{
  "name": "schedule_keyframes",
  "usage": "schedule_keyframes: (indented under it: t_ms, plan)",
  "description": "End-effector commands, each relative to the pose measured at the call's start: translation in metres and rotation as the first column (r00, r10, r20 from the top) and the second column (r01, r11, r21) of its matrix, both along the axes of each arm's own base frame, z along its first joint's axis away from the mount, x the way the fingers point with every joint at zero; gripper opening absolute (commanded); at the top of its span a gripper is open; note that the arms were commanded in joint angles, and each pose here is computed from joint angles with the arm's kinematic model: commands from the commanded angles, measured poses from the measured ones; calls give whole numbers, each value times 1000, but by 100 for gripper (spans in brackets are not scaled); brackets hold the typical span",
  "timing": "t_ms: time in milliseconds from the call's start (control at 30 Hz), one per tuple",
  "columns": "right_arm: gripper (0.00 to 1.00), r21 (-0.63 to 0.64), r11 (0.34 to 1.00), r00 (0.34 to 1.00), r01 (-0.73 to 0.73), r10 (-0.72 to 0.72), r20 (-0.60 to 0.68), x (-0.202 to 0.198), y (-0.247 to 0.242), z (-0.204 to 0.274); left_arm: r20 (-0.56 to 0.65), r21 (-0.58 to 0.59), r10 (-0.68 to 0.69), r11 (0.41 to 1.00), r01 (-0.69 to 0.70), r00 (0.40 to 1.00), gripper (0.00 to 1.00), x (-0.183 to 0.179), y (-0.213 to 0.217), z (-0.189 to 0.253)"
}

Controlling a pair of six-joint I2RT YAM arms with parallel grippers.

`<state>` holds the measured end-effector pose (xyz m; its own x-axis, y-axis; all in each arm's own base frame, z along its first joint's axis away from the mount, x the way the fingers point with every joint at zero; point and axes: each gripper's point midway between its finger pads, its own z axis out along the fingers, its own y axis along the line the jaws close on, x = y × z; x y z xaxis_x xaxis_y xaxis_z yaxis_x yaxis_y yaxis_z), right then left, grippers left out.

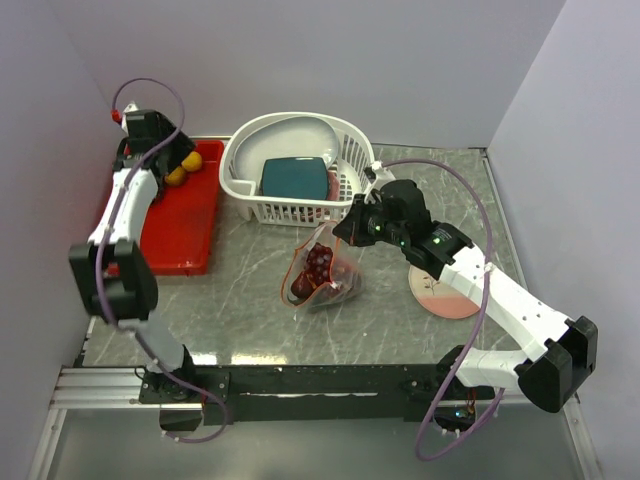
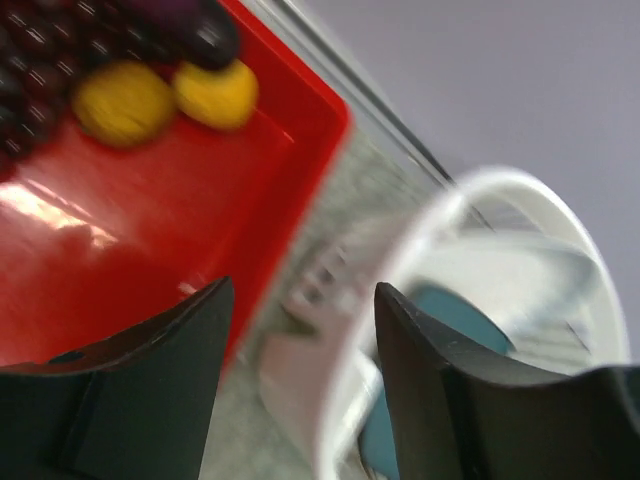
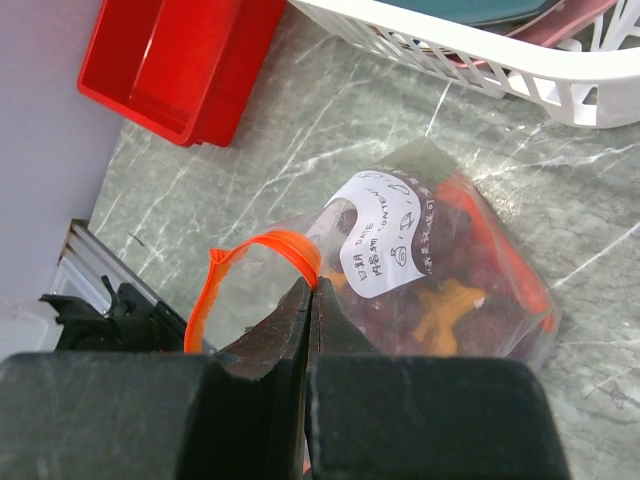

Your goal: Place the food in the zip-top bag and seal the zipper

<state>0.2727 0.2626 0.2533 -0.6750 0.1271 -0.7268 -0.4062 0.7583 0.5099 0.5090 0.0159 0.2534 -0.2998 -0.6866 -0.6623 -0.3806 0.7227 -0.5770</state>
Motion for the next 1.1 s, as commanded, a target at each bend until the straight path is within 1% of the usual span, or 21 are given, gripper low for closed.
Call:
schedule_keyframes:
  t_ms: [0,133,200,300,333,433,567,667,867,1067]
  plan:
    - [0,22,1000,997,12,-13,75,5,-3,17,-13,76,67,995,-66,998,63,49,52,-20]
    - [0,19,1000,998,2,-3,64,5,0,13,-52,109,63,992,-57,997,63,76,70,-53]
    - [0,17,1000,998,0,-1,57,6,1,10,-77,155,75,986,-63,994,63,86,79,-70]
    - [0,13,1000,999,-8,7,45,7,4,6,-107,229,102,971,-75,989,63,94,93,-88]
    - [0,13,1000,999,-9,8,42,7,5,5,-118,264,135,959,-100,984,63,94,101,-92]
    - [0,5,1000,1000,-11,10,27,10,7,-1,-144,327,170,938,-115,975,63,96,115,-109]
    - [0,6,1000,1000,-17,17,21,11,10,-3,-169,384,161,919,-85,972,63,103,122,-128]
    - [0,1,1000,1000,-20,20,11,12,12,-7,-181,402,124,915,-42,976,63,110,121,-145]
    - [0,0,1000,1000,-25,25,4,13,14,-9,-219,411,98,912,0,971,64,117,122,-173]
    - [0,0,1000,1000,-30,30,-2,13,14,-10,-259,372,76,928,27,963,64,112,116,-191]
